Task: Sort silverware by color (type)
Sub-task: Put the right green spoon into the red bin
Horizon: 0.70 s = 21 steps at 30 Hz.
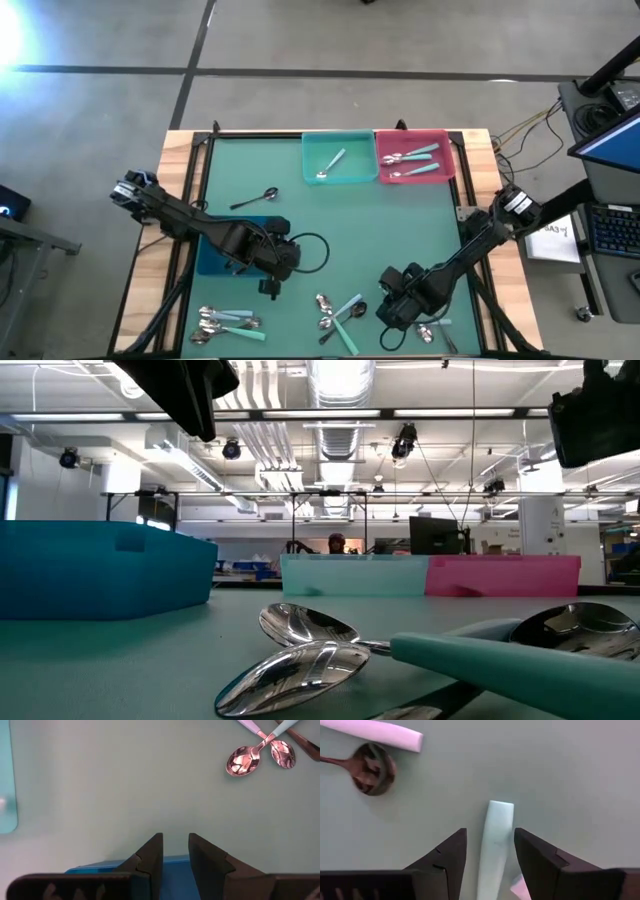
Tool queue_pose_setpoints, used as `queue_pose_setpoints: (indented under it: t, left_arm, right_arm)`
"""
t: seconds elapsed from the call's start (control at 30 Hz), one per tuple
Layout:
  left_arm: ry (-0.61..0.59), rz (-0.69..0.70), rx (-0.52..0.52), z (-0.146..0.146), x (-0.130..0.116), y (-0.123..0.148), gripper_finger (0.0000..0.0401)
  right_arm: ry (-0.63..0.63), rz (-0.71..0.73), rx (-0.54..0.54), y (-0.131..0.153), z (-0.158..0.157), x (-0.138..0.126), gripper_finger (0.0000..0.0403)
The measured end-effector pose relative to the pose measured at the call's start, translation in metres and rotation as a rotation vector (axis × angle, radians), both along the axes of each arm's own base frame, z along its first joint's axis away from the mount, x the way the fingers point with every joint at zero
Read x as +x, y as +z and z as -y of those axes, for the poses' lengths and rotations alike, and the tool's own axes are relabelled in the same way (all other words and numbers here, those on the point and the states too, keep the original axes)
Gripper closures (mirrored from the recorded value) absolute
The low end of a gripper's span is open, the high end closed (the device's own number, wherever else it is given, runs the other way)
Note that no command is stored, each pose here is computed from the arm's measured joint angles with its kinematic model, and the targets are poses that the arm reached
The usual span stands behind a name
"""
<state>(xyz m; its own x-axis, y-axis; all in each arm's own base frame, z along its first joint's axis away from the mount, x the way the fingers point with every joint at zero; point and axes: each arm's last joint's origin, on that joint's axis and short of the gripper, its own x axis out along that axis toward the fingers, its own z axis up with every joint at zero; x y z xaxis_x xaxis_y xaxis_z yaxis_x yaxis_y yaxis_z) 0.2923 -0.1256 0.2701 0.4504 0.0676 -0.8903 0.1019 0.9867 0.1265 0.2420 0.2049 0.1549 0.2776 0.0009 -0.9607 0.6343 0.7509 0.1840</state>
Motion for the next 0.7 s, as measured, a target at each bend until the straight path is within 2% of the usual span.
queue_pose_setpoints:
  t: [0.23, 0.37, 0.47, 0.7]
  left_arm:
    - [0.0, 0.019, -0.009, 0.001, 0.002, 0.001, 0.0324]
    - [0.0, 0.029, -0.014, 0.001, 0.003, 0.001, 0.0324]
    - [0.004, 0.041, -0.021, 0.002, 0.004, 0.002, 0.0324]
    - [0.008, 0.04, -0.023, 0.002, 0.003, 0.002, 0.0324]
  right_arm:
    - [0.012, -0.072, -0.019, -0.023, -0.004, 0.004, 0.0265]
    - [0.012, -0.108, -0.028, -0.031, -0.004, 0.003, 0.0302]
    - [0.025, -0.113, -0.028, -0.031, -0.004, 0.003, 0.0336]
    - [0.071, -0.077, 0.006, -0.015, -0.004, 0.002, 0.0336]
